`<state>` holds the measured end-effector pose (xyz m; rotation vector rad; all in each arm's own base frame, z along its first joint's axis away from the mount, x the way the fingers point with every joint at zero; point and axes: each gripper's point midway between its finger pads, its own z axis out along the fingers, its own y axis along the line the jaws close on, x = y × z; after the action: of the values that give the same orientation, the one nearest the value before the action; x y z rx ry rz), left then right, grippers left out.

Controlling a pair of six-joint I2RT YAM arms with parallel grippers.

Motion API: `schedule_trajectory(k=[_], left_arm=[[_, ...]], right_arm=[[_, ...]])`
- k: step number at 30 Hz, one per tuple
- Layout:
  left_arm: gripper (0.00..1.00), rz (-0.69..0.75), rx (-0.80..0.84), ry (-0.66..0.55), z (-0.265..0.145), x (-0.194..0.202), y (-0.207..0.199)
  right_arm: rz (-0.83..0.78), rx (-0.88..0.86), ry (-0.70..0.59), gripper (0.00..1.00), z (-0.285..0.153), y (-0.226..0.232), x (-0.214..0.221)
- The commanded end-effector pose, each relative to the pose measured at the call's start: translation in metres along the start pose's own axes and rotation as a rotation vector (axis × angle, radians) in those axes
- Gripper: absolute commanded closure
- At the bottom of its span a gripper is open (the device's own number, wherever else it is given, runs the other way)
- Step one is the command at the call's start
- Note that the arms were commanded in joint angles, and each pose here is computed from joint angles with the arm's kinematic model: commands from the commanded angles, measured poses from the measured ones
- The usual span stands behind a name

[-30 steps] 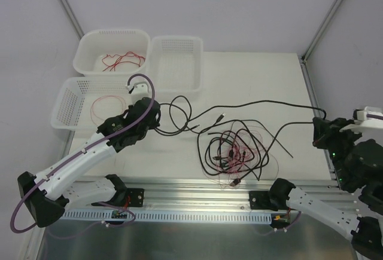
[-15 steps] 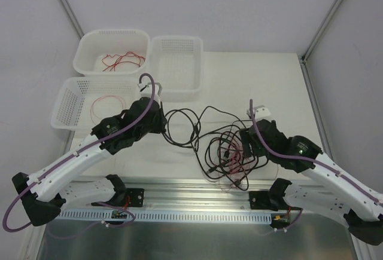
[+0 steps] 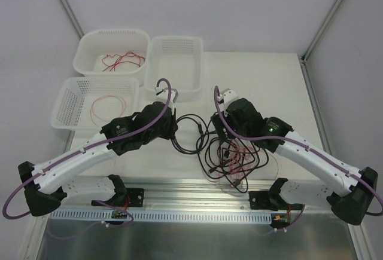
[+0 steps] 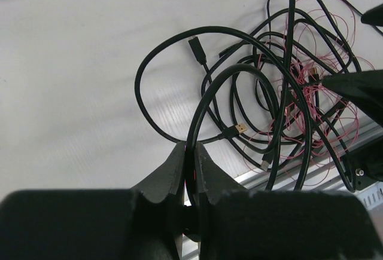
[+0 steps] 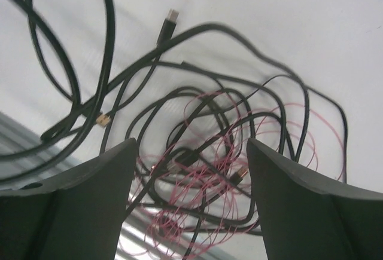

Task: Untangle the cables

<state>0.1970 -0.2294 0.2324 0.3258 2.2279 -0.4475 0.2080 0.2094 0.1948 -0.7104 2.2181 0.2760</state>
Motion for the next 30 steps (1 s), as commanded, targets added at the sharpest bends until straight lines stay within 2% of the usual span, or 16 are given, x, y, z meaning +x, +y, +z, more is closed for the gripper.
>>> schedule_trajectory(k=[1,4,9,18,21,24,25,27,30], left_arm=[[1.0,-0.001,0.057,-0.04,-0.008,-0.014,-0.014],[1.0,0.0,0.072,-0.022,-0.007,-0.009,-0.018],[1.0,0.001,0.091,-0.013,-0.009,-0.005,-0.022],[1.0,-0.04,0.118,-0.021,-0.018,-0.004,-0.023],[1.0,-0.047,0.116,-0.028,-0.019,-0.005,-0.021],[1.0,-0.052,0.104,-0.035,-0.02,-0.004,-0.018],[1.0,-0.056,0.106,-0.044,-0.022,-0.006,-0.017],[1.0,-0.061,0.095,-0.051,-0.023,-0.006,-0.014],[1.0,-0.072,0.079,-0.066,-0.026,-0.007,-0.009]], right_arm=[[-0.02,0.078,-0.08,0.22,0.014,-0.022,-0.03],[-0.072,0.049,-0.067,0.21,0.039,-0.029,-0.022],[-0.107,-0.012,-0.16,0.22,0.065,-0.035,-0.033],[-0.172,-0.033,-0.196,0.39,0.096,-0.041,-0.05],[-0.179,-0.032,-0.188,0.49,0.1,-0.041,-0.049],[-0.167,-0.07,-0.172,0.62,0.104,-0.038,-0.042],[-0.163,-0.077,-0.171,0.7,0.104,-0.038,-0.04],[-0.156,-0.087,-0.173,0.76,0.104,-0.036,-0.039],[-0.142,-0.078,-0.169,0.97,0.1,-0.039,-0.038]])
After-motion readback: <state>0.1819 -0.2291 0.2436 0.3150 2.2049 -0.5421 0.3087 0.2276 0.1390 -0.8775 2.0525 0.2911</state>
